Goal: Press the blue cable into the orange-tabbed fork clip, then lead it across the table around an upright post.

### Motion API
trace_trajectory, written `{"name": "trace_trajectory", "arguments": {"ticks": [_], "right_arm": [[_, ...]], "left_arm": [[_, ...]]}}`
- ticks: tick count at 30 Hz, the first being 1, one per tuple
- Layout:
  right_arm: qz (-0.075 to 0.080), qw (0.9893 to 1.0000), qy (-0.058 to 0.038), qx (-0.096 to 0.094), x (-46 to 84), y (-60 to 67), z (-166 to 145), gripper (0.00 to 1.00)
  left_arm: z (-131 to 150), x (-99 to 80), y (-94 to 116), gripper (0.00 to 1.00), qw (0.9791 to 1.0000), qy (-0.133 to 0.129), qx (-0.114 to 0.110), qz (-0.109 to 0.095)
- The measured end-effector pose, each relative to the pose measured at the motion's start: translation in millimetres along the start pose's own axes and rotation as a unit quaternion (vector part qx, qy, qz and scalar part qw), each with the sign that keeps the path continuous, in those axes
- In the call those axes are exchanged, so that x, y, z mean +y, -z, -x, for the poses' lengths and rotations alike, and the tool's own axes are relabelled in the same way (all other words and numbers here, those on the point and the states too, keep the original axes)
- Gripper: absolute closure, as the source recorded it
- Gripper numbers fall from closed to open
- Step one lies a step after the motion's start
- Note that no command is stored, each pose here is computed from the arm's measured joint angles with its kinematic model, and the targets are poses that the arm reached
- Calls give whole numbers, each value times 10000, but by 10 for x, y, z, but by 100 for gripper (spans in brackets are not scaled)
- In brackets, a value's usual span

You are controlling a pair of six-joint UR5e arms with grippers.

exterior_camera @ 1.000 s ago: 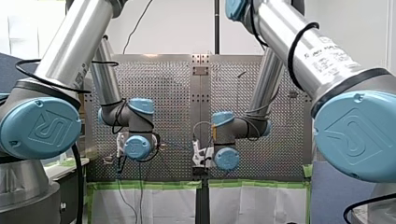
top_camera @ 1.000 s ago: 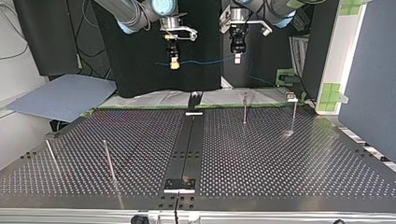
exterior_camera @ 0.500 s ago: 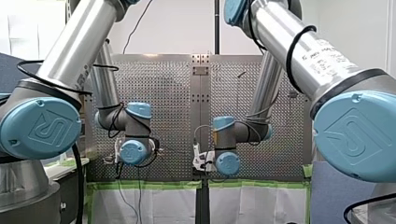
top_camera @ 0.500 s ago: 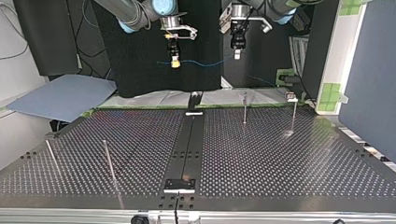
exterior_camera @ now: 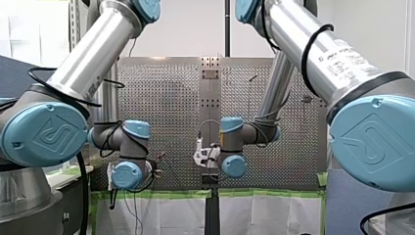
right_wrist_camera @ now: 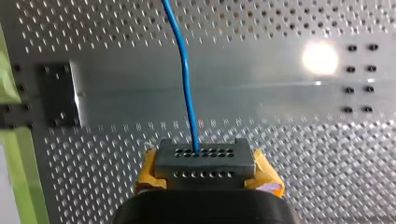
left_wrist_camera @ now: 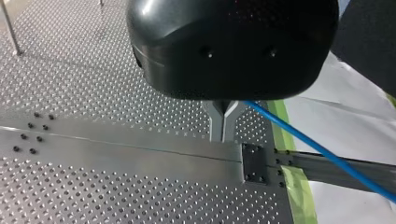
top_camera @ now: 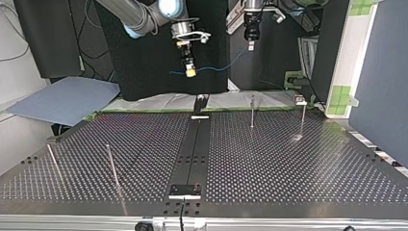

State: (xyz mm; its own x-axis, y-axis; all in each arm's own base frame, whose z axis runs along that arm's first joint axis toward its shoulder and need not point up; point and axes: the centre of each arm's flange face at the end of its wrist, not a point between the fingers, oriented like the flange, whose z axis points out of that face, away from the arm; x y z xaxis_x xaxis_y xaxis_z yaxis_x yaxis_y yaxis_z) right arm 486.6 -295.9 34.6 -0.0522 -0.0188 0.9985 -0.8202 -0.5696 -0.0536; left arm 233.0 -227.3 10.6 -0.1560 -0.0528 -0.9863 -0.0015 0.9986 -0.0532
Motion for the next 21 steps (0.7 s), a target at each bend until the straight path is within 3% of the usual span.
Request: {"name": "trace_trajectory", "arguments": {"ticks": [4,11,21], "right_arm": [[-124,9999,-19,-12,-62,-92,112,100],[-191,9998,-59,-27,-153,-236,303,100],[-160,9996,-168,-138,-191,-426,594,100]], "left_arm": [[-48,14,-130,100,9998,215,-59,-1],[-144,94,-316,100,9984,544,-121,-15],[-149,177,-706,100,9972,581,-470,-71]]}}
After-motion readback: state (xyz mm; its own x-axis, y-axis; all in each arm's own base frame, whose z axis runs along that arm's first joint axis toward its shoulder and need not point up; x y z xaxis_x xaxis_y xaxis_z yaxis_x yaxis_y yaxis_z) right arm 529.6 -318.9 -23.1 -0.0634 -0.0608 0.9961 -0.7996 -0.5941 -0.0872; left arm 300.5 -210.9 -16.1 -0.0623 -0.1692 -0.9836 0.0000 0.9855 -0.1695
